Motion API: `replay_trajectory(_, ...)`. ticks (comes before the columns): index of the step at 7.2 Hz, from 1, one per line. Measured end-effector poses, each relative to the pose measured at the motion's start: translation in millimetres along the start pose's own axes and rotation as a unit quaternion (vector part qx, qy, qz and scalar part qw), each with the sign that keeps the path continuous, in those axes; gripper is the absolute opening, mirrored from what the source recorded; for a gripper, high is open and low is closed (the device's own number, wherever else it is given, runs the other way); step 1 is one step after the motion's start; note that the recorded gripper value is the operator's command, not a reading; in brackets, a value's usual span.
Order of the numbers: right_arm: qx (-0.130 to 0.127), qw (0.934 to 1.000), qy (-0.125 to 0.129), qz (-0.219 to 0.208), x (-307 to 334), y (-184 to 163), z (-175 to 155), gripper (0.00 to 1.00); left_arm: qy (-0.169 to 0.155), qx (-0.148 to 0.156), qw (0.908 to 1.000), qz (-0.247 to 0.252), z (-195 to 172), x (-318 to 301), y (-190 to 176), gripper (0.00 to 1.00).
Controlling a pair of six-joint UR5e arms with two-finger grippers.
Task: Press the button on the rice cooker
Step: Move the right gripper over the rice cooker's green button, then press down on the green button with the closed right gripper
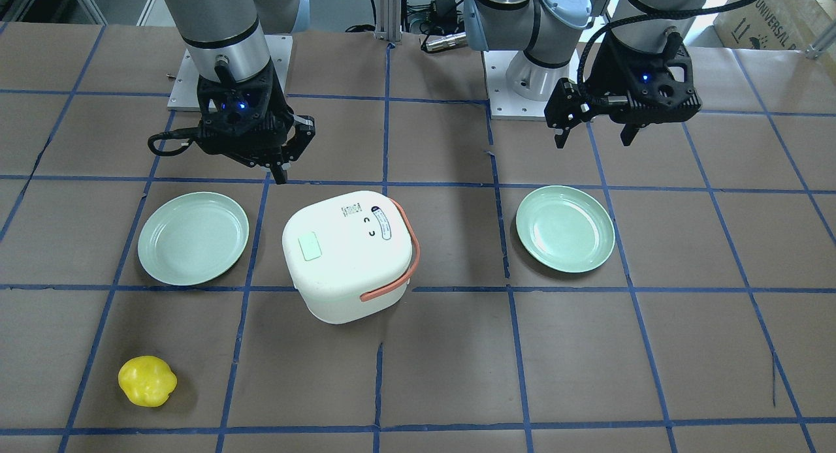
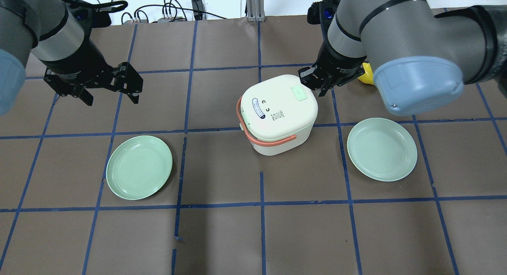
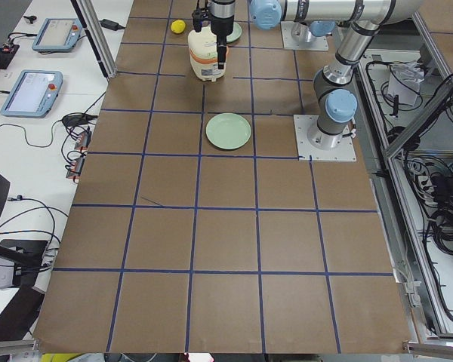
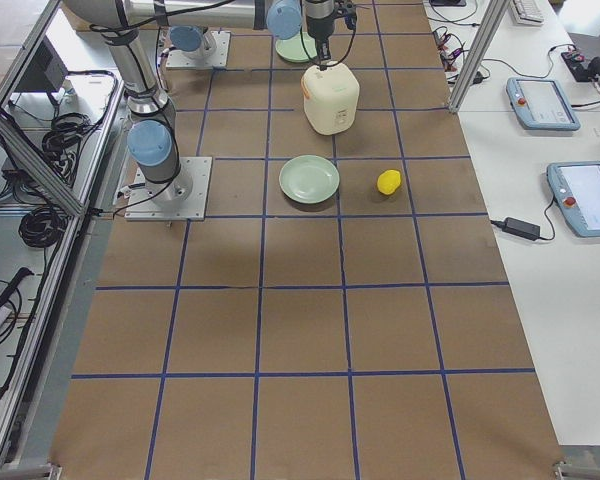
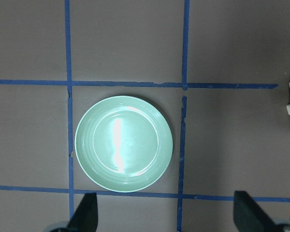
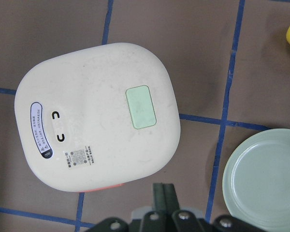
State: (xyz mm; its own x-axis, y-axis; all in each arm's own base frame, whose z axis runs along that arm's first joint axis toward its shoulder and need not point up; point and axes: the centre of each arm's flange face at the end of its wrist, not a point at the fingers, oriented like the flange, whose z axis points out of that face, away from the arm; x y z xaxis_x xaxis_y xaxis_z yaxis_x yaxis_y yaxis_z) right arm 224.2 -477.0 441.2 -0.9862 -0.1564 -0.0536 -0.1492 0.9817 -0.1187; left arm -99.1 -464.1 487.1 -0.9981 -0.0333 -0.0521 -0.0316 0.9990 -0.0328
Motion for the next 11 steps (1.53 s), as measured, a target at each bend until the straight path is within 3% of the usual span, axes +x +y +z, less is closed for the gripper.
replay_trajectory(3, -0.019, 0.9998, -0.003, -0.003, -8.7, -4.6, 28.1, 0.05, 0.000, 0.000, 1.0000, 0.000, 0.0, 0.0, 0.0, 1.00)
replay_trajectory(7, 0.018, 0.9997, 0.002, -0.016, -18.1, -46.1, 35.9, 0.05, 0.000, 0.000, 1.0000, 0.000, 0.0, 0.0, 0.0, 1.00)
replay_trajectory(9, 0.020, 0.9996, 0.004, -0.019, -18.0, -64.3, 42.8, 0.05, 0.000, 0.000, 1.0000, 0.000, 0.0, 0.0, 0.0, 1.00)
replay_trajectory(11, 0.005, 0.9997, 0.003, -0.023, -14.1, -67.4, 60.9, 0.05, 0.000, 0.000, 1.0000, 0.000, 0.0, 0.0, 0.0, 1.00)
